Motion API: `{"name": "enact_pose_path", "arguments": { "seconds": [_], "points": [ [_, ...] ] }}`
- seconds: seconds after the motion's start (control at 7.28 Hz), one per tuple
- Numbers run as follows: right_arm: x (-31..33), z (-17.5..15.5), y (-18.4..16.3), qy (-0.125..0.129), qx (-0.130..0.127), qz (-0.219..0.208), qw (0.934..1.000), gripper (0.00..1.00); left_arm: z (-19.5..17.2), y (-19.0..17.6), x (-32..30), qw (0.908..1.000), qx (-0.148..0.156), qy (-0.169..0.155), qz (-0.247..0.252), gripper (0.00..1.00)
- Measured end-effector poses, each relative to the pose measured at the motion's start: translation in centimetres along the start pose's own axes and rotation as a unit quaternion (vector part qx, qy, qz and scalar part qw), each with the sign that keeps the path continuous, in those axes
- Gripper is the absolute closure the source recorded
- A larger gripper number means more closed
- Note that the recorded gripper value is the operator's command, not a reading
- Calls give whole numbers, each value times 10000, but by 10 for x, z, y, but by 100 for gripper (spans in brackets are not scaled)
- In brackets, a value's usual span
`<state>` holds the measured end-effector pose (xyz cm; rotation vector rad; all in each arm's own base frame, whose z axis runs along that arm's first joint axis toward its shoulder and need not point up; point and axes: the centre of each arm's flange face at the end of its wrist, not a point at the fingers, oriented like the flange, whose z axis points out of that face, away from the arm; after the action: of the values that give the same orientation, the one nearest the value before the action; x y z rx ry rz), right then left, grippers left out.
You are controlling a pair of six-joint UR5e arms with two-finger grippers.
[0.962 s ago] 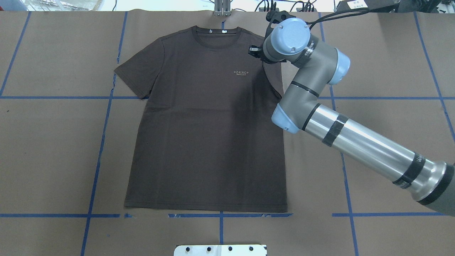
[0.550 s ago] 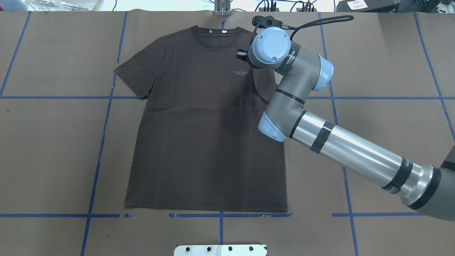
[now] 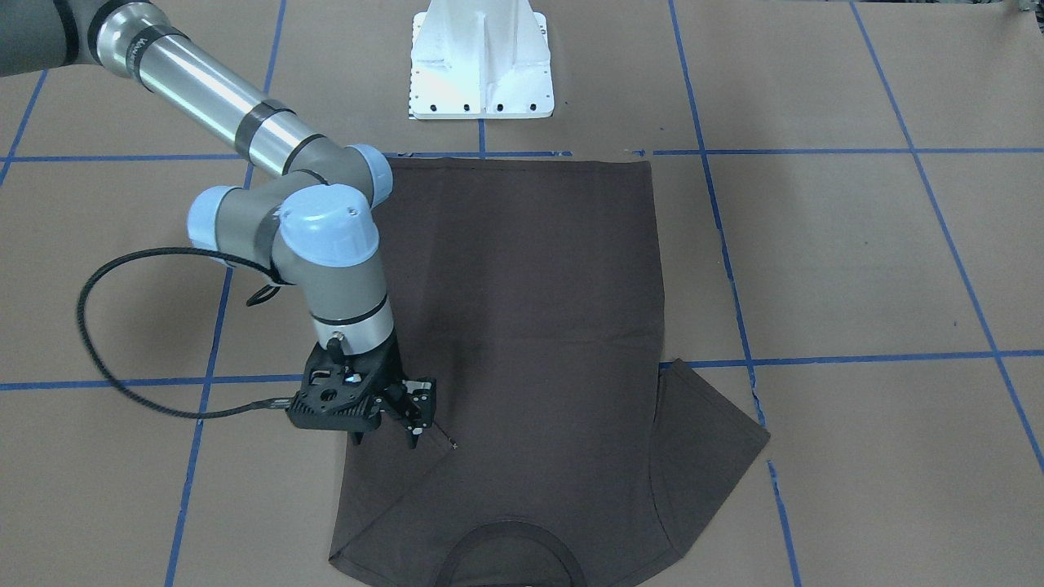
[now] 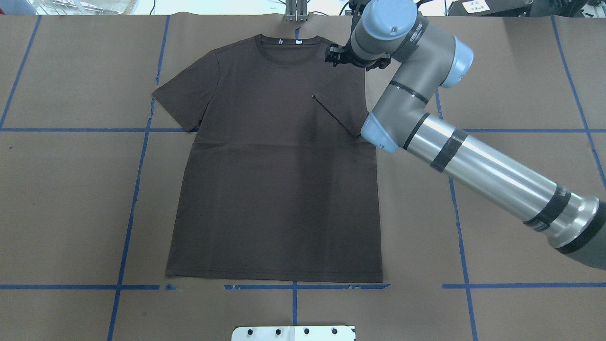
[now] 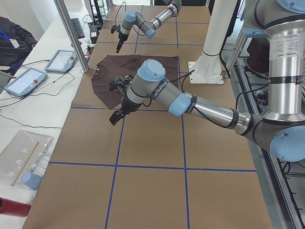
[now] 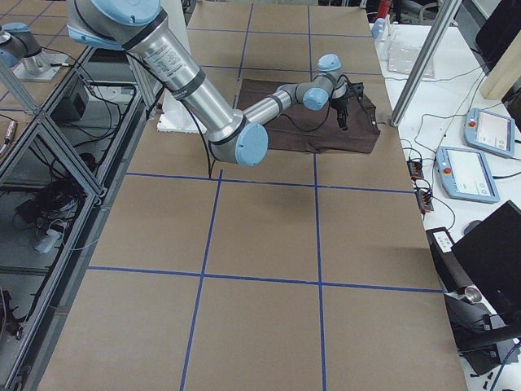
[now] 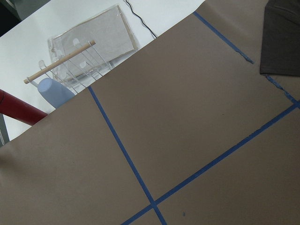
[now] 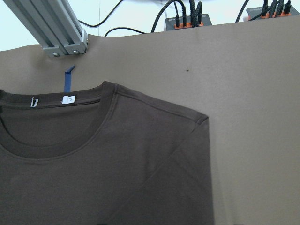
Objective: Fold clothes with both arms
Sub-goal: 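Fold the grasped sleeve inward across the shirt body with the right gripper, then release the sleeve and withdraw the right gripper while the left arm approaches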
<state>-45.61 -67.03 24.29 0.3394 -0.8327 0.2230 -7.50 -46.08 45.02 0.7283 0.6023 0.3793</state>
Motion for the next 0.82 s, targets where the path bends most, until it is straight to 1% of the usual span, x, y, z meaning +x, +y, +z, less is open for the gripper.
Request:
{"name": "enact_pose_path", "arguments": {
  "seconds": [0.14, 0.27, 0.41, 0.55, 0.69, 0.82],
  "points": [
    [22, -24, -28, -14, -246, -222, 9995, 0, 10, -13, 16, 9998, 106, 148, -11, 0],
    [49, -47, -51, -24, -444, -413, 9982, 0, 37, -33, 42, 9992, 57, 366, -154, 0],
    [83, -66, -68, -25, -620, -642, 9960, 0, 69, -59, 74, 9978, -20, 476, -460, 1],
    [123, -81, -80, -50, -743, -861, 9935, 0, 95, -82, 104, 9951, -81, 561, -815, 10],
    [168, -93, -88, -127, -854, -1052, 9907, 0, 119, -106, 128, 9910, -151, 676, -1142, 22],
    [215, -103, -90, -212, -933, -1240, 9877, 0, 143, -125, 143, 9864, -246, 746, -1441, 30]
  ]
}}
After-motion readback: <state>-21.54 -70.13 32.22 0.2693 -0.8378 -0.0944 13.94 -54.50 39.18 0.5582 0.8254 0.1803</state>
